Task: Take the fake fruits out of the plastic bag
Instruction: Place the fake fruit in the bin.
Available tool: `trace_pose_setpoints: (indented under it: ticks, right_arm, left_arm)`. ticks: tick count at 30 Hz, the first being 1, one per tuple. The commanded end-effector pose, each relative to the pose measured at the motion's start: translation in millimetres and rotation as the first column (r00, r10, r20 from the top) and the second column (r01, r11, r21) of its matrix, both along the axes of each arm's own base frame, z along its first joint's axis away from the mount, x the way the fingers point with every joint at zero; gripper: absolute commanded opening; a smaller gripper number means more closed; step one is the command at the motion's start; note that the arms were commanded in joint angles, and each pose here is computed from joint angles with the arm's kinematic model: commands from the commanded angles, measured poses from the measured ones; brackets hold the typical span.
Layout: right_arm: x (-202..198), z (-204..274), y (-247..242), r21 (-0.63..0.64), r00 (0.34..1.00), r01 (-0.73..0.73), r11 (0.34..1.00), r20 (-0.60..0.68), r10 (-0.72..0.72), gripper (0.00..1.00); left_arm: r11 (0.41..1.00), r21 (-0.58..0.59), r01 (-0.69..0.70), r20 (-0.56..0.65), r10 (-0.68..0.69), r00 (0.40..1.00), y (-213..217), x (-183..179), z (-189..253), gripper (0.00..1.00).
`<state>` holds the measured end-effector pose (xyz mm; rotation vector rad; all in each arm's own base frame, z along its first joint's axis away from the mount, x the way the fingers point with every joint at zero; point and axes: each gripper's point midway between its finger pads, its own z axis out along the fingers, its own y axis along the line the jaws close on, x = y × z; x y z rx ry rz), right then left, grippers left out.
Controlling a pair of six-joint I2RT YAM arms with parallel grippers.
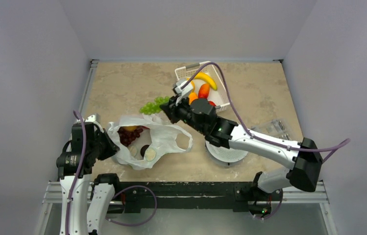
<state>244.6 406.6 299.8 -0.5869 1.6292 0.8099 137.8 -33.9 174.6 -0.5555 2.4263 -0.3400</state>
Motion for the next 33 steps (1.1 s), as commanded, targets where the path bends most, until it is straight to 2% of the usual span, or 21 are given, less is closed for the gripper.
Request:
trace_pose_setpoints:
  ticks: [1, 6, 12, 16, 21, 29, 33]
  right_arm:
    - [48, 33, -46, 0.117, 0.982, 0.185, 0.976, 0.017, -0.188, 0.0]
    - [113, 28, -90, 0.063, 0.913, 0.404, 0.913, 0.041, -0.406, 0.0]
    - [206, 4, -153, -0.008, 0.778, 0.628, 0.778, 0.041, -0.627, 0.0]
    - [259, -29, -172, -0.102, 0.737, 0.672, 0.733, -0.006, -0.676, 0.0]
    - [303, -63, -196, -0.182, 0.691, 0.706, 0.684, -0.036, -0.722, 0.0]
    - [346, -116, -190, -0.318, 0.694, 0.659, 0.682, -0.094, -0.714, 0.0]
    - [357, -140, -191, -0.365, 0.676, 0.661, 0.655, -0.088, -0.731, 0.0]
  left_arm:
    - [1.0, 0.006, 0.018, 0.043, -0.018, 0.999, -1, 7, 7, 0.0]
    - [1.0, 0.008, 0.012, 0.031, -0.012, 0.999, 0, 7, 5, 0.0]
    - [1.0, 0.013, -0.001, 0.03, 0.001, 1.0, 2, 6, 5, 0.0]
    - [1.0, 0.01, 0.008, 0.025, -0.009, 1.0, 1, 7, 4, 0.0]
    - [1.0, 0.006, 0.014, 0.018, -0.014, 1.0, 0, 7, 4, 0.0]
    - [1.0, 0.004, 0.022, 0.016, -0.022, 1.0, -1, 7, 4, 0.0]
    - [1.0, 0.004, 0.02, 0.027, -0.02, 0.999, -1, 7, 5, 0.0]
